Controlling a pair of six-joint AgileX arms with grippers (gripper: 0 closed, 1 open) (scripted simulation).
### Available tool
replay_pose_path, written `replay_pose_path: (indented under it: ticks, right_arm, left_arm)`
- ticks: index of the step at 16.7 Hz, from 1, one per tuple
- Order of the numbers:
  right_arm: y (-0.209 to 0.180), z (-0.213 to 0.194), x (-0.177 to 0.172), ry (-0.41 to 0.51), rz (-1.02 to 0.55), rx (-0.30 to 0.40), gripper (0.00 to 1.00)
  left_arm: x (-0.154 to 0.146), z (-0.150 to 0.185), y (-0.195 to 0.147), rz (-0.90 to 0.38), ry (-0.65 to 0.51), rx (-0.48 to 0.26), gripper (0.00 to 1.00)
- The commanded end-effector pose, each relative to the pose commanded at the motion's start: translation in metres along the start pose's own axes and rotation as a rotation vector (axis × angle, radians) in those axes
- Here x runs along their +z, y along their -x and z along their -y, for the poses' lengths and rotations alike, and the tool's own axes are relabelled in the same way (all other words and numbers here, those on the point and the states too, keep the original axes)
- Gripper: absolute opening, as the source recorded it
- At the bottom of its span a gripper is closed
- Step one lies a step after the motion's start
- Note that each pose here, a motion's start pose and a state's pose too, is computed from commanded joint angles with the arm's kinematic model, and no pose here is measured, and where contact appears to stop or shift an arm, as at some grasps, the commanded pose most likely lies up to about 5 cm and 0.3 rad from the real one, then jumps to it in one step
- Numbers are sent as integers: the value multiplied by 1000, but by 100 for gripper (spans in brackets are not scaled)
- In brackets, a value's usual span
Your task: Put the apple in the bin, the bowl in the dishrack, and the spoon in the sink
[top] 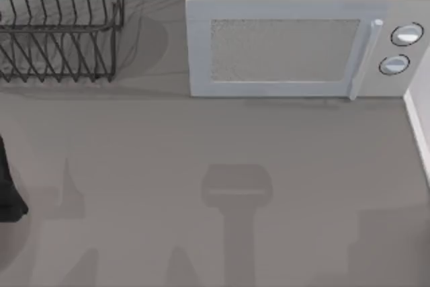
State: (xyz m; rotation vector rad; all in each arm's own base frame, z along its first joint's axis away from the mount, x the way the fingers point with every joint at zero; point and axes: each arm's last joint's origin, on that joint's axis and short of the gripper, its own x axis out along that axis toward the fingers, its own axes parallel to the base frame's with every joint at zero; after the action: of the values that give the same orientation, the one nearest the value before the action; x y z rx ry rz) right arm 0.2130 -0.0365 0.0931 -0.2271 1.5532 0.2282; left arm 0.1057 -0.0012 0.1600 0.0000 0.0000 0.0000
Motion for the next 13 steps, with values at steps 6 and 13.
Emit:
replay_pose_path:
  ticks: [6,13]
  right_arm:
    - [0,0,0,0,0,0,0]
    - [46,4,8,-3,31,0,0]
  left_arm:
    - [0,0,0,0,0,0,100]
    - [0,0,0,0,0,0,100]
